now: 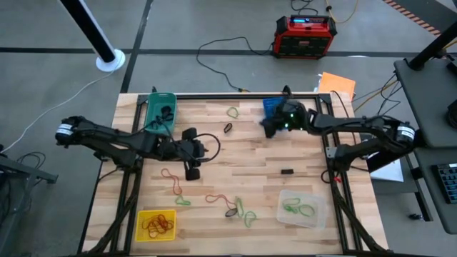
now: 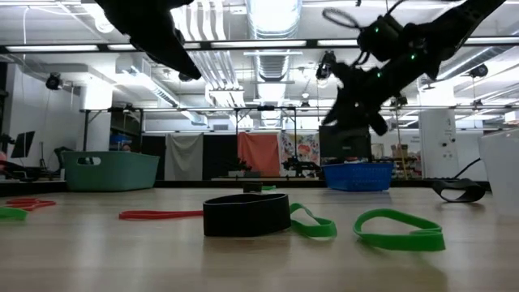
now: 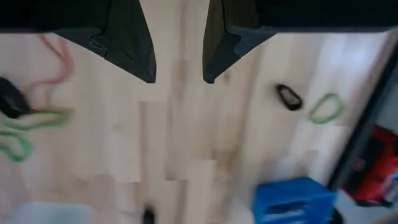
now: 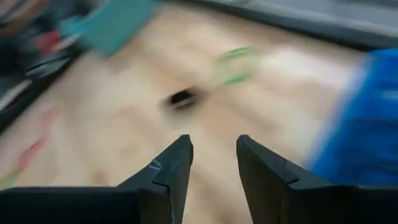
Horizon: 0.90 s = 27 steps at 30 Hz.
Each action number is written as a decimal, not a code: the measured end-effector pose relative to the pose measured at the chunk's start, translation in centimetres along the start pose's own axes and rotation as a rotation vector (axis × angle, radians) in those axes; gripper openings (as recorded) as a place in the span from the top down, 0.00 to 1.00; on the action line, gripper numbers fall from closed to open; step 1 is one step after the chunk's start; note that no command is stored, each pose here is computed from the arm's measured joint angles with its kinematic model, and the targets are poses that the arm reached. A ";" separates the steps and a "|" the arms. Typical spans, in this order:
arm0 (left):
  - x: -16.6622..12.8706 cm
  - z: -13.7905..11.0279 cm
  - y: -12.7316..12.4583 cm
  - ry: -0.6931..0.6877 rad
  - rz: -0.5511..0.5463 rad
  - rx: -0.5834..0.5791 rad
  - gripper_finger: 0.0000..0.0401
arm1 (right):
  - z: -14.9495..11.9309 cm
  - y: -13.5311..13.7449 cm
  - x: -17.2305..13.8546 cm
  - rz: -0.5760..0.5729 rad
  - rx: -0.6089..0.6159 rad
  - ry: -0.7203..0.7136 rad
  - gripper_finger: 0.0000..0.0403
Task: Sort rubber bands into baskets
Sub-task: Put the red rubber band into the yellow basket
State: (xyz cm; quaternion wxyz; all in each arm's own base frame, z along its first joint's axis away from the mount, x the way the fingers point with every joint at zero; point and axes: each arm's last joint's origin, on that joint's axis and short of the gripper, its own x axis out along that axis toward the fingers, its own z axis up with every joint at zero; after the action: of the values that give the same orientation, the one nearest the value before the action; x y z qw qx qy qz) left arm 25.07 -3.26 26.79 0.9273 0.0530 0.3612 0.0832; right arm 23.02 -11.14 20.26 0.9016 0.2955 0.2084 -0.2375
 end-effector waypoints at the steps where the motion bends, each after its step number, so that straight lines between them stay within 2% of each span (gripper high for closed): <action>1: -0.2 -0.1 -0.2 0.006 -0.018 -0.006 0.71 | -0.3 0.8 0.0 0.046 -0.024 0.009 0.69; 5: -0.6 -1.0 -0.9 0.090 -0.086 -0.049 0.71 | -1.5 3.7 -0.4 0.159 -0.101 0.035 0.68; 10: -1.0 -2.5 -1.3 0.246 -0.079 -0.116 0.71 | -2.8 6.3 -1.2 0.257 -0.171 0.063 0.70; 13: -1.3 -3.3 -1.3 0.344 -0.115 -0.165 0.71 | -3.5 7.3 -1.5 0.294 -0.196 0.079 0.71; 16: -1.3 -4.0 -1.5 0.434 -0.136 -0.173 0.71 | -4.3 8.1 -1.6 0.283 -0.221 0.075 0.72; 21: -0.7 -5.4 -2.3 0.517 -0.135 -0.110 0.71 | -5.2 9.0 -1.7 0.196 -0.253 0.032 0.73; 27: 0.2 -8.7 -3.5 0.646 -0.160 -0.062 0.71 | -5.8 9.6 -1.9 0.204 -0.270 0.034 0.70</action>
State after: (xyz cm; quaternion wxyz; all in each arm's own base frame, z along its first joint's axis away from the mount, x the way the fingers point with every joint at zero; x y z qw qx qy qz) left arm 19.76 -6.36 19.72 0.7696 -0.0326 0.6368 0.0336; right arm 25.42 -0.08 21.14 0.9488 0.1956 0.2227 -0.1096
